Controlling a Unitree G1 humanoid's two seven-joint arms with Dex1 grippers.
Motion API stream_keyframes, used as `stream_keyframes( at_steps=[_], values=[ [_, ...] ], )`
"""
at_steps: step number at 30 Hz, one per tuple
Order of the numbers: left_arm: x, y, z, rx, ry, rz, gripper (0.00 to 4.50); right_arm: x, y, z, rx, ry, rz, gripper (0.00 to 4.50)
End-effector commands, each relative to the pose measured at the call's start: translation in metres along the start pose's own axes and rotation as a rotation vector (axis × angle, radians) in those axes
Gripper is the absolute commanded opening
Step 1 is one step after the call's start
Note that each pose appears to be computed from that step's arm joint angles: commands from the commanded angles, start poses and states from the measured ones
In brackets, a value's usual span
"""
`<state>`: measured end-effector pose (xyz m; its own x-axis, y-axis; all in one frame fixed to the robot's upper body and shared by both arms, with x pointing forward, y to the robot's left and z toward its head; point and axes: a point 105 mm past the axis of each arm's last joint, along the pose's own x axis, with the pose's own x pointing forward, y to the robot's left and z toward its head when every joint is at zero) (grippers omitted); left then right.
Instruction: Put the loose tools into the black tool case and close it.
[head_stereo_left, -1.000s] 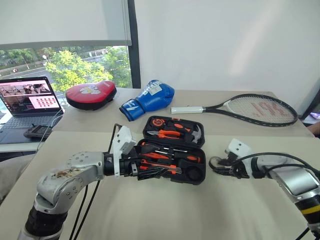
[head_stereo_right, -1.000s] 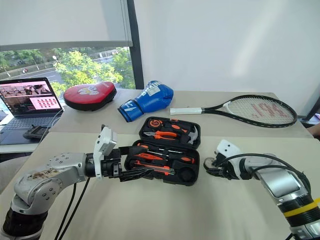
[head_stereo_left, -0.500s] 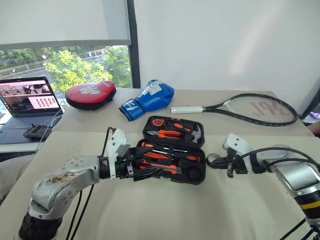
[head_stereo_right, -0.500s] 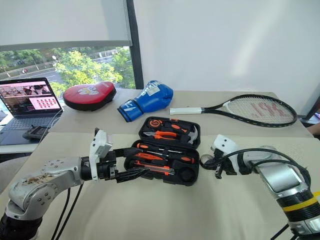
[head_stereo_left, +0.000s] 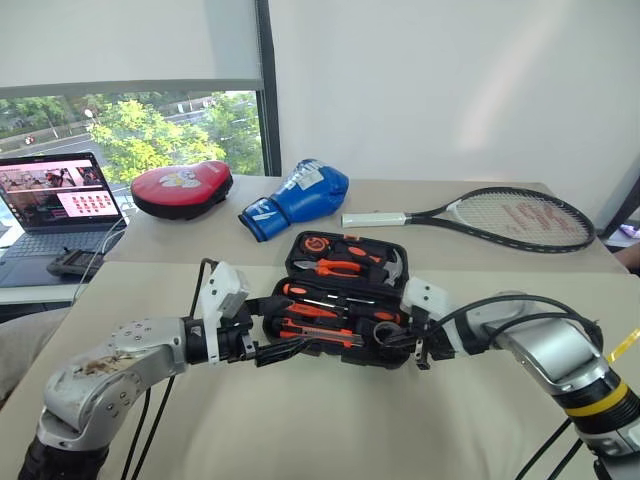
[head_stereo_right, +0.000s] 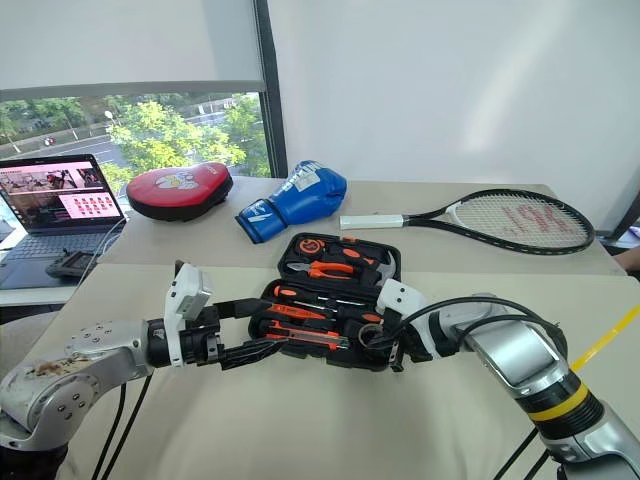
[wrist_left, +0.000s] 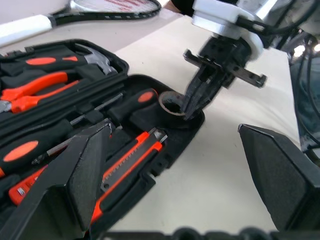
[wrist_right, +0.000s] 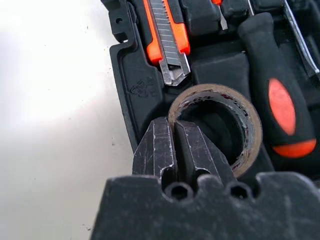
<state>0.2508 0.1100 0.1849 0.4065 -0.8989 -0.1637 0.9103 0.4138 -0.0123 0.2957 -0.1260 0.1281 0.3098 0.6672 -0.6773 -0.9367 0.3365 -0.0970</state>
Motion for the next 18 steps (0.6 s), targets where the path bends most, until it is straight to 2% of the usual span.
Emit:
stream_keyframes(
  at_steps=[1,5,13,18],
  values=[
    [-0.005,-0.002,0.01,0.055,-0.021,0.007,4.36,0.006,0.007,-0.018,0.014,0.087,0.042,0.06],
    [-0.005,-0.001,0.01,0.057,-0.019,0.017,4.36,0.005,0.016,-0.028,0.033,0.125,0.105,0.06],
    [-0.005,0.003,0.008,0.063,-0.02,0.038,4.36,0.009,0.012,-0.025,-0.001,0.124,0.128,0.06],
    [-0.007,0.008,0.006,0.037,-0.027,0.062,4.36,0.005,0.007,-0.013,-0.007,0.042,0.109,1.69]
  ],
)
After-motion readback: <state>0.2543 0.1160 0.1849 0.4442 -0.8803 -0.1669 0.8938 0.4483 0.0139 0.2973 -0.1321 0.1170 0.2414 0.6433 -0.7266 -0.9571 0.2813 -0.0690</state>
